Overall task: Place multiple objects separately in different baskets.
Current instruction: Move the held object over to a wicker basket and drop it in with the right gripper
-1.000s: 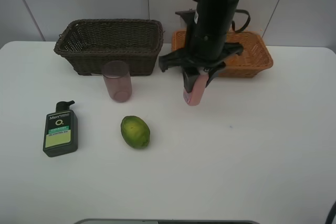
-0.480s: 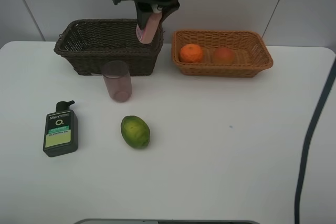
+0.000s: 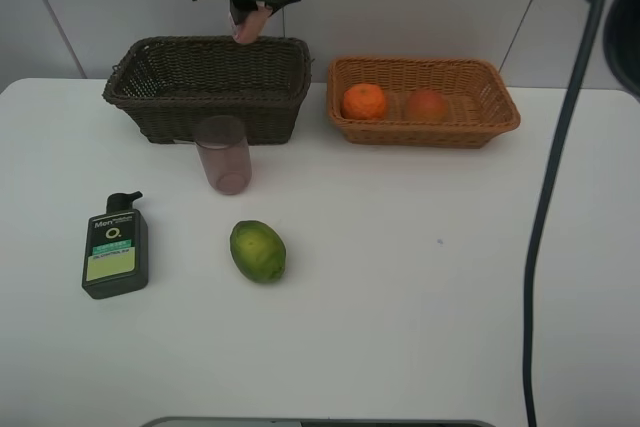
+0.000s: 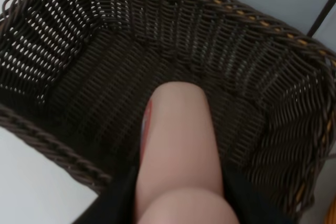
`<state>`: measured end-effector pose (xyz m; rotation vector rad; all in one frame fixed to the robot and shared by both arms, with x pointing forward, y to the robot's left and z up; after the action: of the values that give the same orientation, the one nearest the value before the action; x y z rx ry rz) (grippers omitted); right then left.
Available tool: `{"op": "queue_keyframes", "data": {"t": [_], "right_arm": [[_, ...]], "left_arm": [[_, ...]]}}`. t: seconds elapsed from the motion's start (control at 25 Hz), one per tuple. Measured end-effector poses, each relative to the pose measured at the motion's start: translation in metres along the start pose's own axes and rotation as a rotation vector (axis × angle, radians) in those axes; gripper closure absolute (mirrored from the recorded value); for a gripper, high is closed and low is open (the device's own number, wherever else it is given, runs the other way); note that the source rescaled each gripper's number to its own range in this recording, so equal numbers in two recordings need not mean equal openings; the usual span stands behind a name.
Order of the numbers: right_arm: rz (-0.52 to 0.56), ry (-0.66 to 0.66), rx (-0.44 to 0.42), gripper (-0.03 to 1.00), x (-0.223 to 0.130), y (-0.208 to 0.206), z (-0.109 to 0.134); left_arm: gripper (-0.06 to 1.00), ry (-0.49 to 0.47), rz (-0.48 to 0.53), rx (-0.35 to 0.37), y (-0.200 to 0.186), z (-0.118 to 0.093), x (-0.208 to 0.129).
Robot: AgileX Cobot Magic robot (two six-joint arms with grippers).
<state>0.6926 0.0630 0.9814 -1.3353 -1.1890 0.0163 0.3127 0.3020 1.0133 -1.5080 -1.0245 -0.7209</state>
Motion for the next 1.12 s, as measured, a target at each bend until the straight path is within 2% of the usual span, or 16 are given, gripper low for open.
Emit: {"op": "queue_keyframes", "data": {"t": [0.28, 0.64, 0.92, 0.96, 1.0, 1.12], "right_arm": [[-0.021, -0.011, -0.006, 0.97, -0.012, 0.045, 0.001], [-0.008, 0.016, -0.024, 0.97, -0.04, 0.096, -0.018], [0.009, 0.037, -0.015, 0.97, -0.051, 0.109, -0.019], [0.009, 0.037, -0.015, 0.93, -0.051, 0.109, -0.019], [0.003, 0.037, -0.016, 0.84, -0.05, 0.109, -0.019], [-0.014, 0.038, -0.015, 0.44, -0.047, 0.109, -0.019]], "left_arm": [[-0.03, 0.0, 0.0, 0.0, 0.0, 0.0, 0.0], [-0.03, 0.0, 0.0, 0.0, 0.0, 0.0, 0.0], [-0.03, 0.0, 0.0, 0.0, 0.0, 0.0, 0.0], [-0.03, 0.0, 0.0, 0.0, 0.0, 0.0, 0.0], [-0.03, 0.0, 0.0, 0.0, 0.0, 0.0, 0.0], [-0.03, 0.0, 0.0, 0.0, 0.0, 0.0, 0.0]]}}
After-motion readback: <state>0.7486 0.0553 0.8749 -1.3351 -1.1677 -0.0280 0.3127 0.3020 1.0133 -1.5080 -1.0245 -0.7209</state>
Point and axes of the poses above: a point on each arm's last joint axis where the gripper is mounted, y pointing out along that axis toward the gripper, z along the wrist's bending axis when the last joint is at zero, x = y × z, the point moved 9 cm from there along y, pointing out along that axis toward the gripper, and after that the axes turned 13 degrees about -y, right-handed, at the moved point
